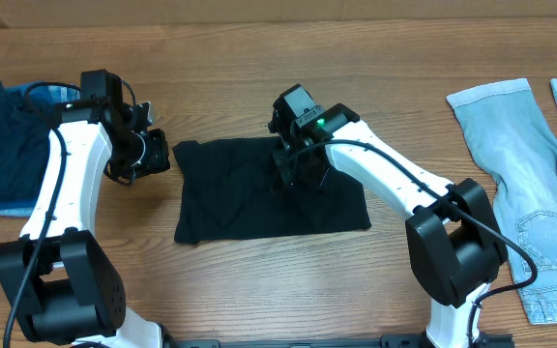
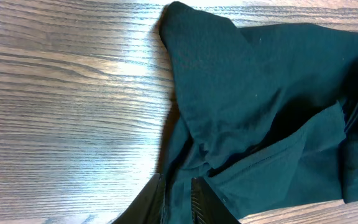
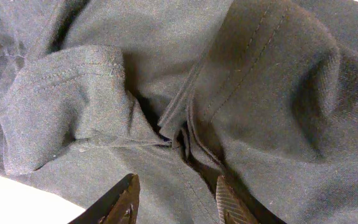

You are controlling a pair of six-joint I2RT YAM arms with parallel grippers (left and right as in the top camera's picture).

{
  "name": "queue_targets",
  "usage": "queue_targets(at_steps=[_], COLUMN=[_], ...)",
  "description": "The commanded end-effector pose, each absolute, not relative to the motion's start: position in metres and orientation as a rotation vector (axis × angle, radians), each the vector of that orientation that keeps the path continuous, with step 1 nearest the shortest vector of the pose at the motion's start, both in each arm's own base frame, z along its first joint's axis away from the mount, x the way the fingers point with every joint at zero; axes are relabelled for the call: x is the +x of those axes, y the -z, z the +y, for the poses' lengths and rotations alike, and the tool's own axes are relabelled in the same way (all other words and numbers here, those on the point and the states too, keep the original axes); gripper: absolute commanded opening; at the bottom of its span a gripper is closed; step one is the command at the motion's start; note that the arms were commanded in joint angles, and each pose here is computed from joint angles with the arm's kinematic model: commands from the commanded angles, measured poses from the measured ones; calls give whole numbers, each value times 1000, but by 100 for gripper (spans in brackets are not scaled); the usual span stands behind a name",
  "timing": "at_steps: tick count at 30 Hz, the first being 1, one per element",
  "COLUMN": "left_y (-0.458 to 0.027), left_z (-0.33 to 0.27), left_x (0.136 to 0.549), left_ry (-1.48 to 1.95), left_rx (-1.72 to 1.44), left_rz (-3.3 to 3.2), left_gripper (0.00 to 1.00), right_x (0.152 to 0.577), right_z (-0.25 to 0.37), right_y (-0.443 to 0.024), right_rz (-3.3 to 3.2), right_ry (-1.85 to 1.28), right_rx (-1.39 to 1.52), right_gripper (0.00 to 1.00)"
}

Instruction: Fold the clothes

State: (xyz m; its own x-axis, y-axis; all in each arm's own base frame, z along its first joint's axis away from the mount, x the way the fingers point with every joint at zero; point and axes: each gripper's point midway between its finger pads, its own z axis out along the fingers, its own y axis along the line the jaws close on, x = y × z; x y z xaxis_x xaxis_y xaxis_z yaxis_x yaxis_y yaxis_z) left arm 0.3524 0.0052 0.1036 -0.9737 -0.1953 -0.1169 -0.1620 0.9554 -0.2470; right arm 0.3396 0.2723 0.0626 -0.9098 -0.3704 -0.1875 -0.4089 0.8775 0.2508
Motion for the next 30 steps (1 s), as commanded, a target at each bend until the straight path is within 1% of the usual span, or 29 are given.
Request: queue_targets(at_steps=[1, 4, 6, 8, 10, 16, 20, 23, 28, 29, 30], left_y=[-120, -120, -120, -120, -120, -120, -120, -120, -120, -120, -120], left_z=[6, 6, 6, 6, 6, 6, 6, 6, 6, 6, 6], left_x=[359, 359, 359, 359, 359, 359, 359, 359, 359, 359, 359], left_ry=[362, 363, 362, 362, 362, 362, 362, 362, 362, 362, 362], left_rx=[-220, -220, -220, -220, -220, -220, -220, -220, -220, -220, -220], left_rz=[2916, 2916, 2915, 2915, 2915, 2916, 2915, 2915, 2915, 2916, 2915], left_gripper=[19, 19, 19, 19, 19, 19, 19, 19, 19, 19, 19], right_x=[349, 349, 334, 316, 308, 300, 292, 288, 285, 285, 286], right_z=[259, 208, 195, 194, 195, 201, 198, 204, 206, 206, 206], right_y=[-64, -60, -59, -59, -59, -56, -42, -36, -28, -28, -28], right_rz=[2924, 3025, 3114, 3198, 3229, 3253, 3275, 3283, 3283, 3283, 3279], right_ry=[-341, -93, -87, -129, -141, -184, -182, -260, -283, -284, -286], right_rx=[-525, -256, -215, -210, -217, -229, -227, -234, -239, -239, -240], right_gripper=[41, 41, 41, 42, 42, 44, 44, 44, 44, 42, 34])
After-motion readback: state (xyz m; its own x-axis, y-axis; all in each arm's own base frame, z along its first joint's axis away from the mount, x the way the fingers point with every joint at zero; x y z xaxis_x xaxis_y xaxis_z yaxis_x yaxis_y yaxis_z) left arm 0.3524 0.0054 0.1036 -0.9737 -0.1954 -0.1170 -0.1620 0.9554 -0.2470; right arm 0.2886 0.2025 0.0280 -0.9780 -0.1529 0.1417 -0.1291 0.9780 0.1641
